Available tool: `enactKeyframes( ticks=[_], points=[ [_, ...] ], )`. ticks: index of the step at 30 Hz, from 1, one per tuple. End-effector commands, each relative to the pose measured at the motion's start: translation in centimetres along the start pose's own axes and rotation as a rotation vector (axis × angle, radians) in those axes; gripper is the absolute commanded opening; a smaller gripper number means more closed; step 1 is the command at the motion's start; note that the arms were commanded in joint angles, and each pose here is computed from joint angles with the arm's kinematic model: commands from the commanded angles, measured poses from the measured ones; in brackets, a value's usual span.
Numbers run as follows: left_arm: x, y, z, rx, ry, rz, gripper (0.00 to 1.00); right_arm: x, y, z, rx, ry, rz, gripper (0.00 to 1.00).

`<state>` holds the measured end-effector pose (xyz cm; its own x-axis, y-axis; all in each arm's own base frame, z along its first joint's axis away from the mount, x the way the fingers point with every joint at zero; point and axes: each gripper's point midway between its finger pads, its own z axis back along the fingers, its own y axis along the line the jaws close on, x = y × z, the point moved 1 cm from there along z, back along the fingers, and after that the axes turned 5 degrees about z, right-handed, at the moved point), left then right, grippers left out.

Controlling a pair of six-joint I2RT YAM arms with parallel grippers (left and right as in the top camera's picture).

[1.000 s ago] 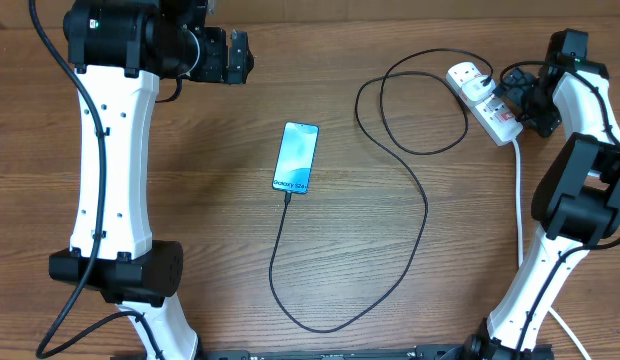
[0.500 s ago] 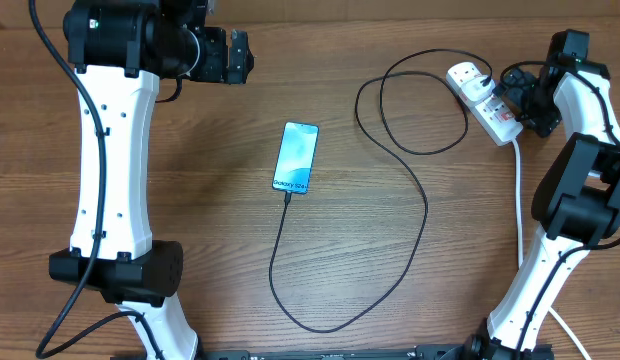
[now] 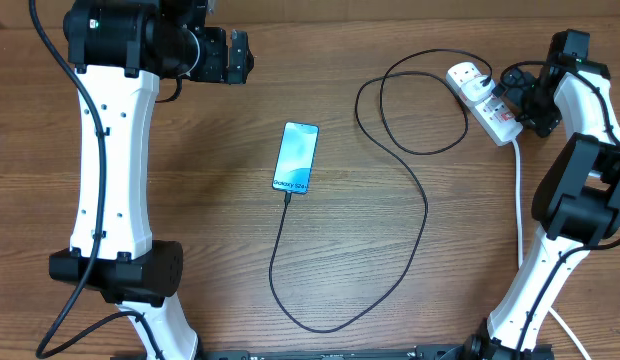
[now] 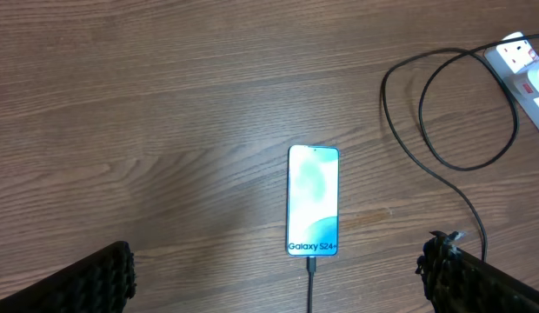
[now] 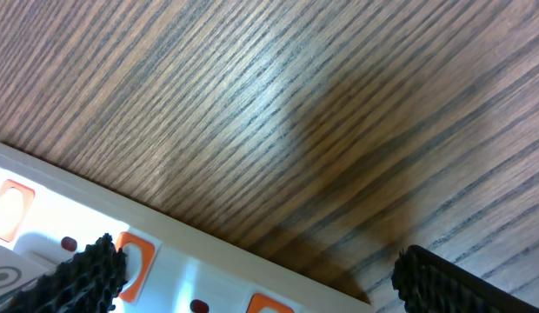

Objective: Plug charger to phone and switch on socket

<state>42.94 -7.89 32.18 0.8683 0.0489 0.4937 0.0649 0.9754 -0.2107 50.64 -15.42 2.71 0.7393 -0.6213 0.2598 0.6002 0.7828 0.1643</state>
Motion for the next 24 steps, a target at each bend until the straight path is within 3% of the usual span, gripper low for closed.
enactKeyframes(
  ticks=[1, 20, 24],
  points=[
    [0.0, -0.1, -0.2, 0.003, 0.003, -0.002, 1.00, -2.6, 0.1, -1.2, 0.001, 0.092, 0.044, 1.00],
    [0.0, -0.1, -0.2, 0.003, 0.003, -0.002, 1.00, -3.5, 1.2, -1.2, 0.020, 0.116, 0.072, 1.00],
    [0.0, -0.1, -0.2, 0.003, 0.003, -0.002, 1.00, -2.3, 1.1, 0.6, 0.021, 0.103, 0.060, 1.00]
  ],
)
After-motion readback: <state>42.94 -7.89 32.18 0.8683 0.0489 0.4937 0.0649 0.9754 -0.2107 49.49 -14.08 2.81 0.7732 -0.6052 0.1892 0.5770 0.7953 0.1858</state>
